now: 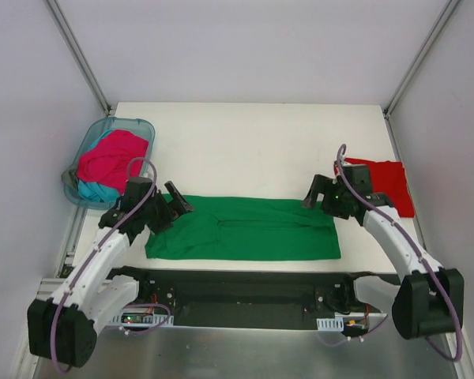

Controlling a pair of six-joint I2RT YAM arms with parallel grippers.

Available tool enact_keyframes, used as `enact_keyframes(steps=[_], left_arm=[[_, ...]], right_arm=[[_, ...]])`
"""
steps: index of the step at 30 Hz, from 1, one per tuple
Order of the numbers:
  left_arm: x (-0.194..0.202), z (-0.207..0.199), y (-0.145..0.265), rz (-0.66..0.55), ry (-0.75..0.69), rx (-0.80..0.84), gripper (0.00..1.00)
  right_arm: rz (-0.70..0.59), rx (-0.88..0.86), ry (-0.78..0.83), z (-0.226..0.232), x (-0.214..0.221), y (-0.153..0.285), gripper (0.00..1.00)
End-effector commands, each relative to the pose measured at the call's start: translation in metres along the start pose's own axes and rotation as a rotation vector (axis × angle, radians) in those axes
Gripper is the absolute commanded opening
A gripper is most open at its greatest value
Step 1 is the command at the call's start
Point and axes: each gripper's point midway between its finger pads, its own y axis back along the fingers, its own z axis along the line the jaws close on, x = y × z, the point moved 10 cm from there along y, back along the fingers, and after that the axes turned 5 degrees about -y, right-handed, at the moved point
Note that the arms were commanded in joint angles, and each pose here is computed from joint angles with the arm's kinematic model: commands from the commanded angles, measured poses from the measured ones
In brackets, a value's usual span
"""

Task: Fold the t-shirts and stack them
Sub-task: Fold the other side of the tshirt into a rectangle, then rotate the tshirt 90 degrees

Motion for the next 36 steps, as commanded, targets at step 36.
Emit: enact_keyframes(steps=[36], left_arm=[[-0.111,-0.054,-0.194,0.249,-0.046,-0.052,0.99]], right_arm=[[0.323,0.045,-0.217,-0.021,0.050,-0.057,0.96]])
